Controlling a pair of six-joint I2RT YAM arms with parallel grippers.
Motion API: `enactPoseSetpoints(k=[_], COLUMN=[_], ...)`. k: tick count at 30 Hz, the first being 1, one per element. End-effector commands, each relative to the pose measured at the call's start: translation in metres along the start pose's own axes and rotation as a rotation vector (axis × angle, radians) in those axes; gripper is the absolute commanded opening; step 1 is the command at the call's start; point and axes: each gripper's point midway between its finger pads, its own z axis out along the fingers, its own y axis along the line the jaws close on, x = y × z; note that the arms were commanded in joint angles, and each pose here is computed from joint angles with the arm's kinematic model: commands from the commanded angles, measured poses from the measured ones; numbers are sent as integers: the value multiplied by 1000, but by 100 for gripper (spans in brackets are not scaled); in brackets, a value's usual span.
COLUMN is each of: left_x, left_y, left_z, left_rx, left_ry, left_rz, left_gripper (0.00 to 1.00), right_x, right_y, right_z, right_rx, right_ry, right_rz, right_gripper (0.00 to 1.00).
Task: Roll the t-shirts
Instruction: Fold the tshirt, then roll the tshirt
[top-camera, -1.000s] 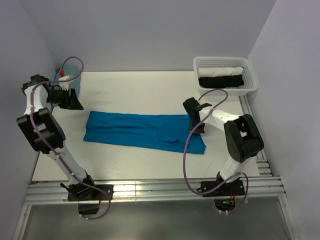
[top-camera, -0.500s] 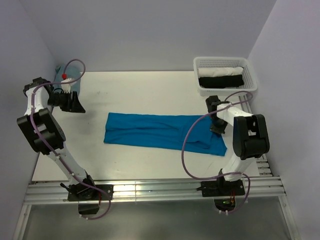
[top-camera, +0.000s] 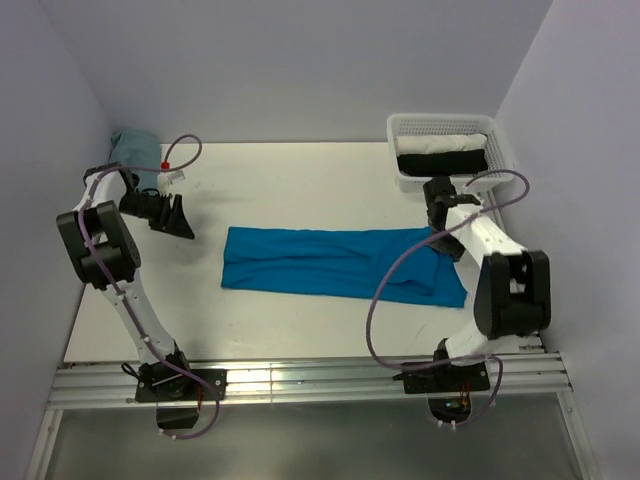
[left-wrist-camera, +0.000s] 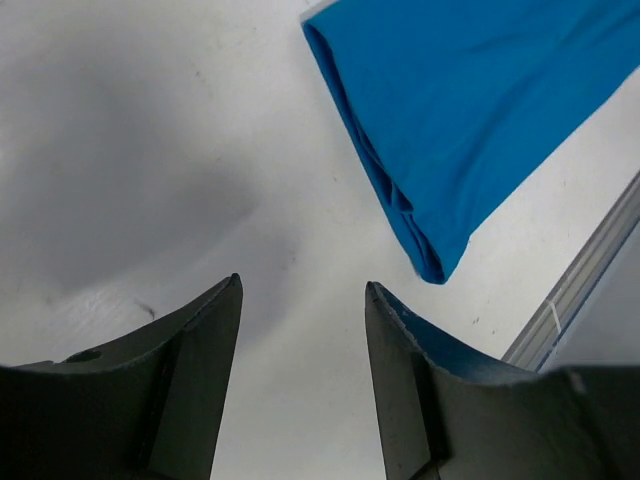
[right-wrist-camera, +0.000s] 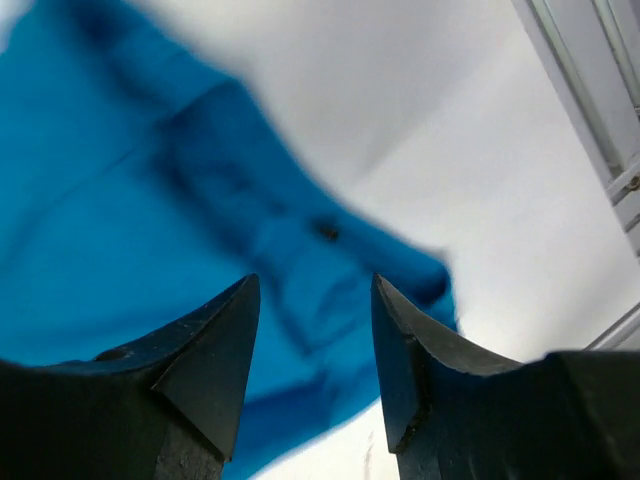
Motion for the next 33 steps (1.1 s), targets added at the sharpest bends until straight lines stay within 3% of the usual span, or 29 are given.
enactPoseSetpoints(k=[1, 6, 20, 24, 33], left_x=[-15, -31, -44, -43, -40], left_y=[-17, -16, -15, -18, -27], left_z=[11, 36, 89, 99, 117], left_rx=[116, 139, 159, 162, 183], left_ry=[-5, -6, -3, 8, 35], left_rz=[39, 3, -17, -18, -21], left_gripper=[58, 61, 64, 64, 64], right_x=[-2, 39, 201, 236, 289], right_y=[9, 106, 340, 373, 407], right_z=[-56, -146, -307, -327, -318], right_rx=[-117, -525, -975, -1034, -1072], right_ry=[-114, -155, -141, -126, -71], right_rz=[84, 35, -291, -346, -417], right_gripper=[56, 54, 47, 47, 47])
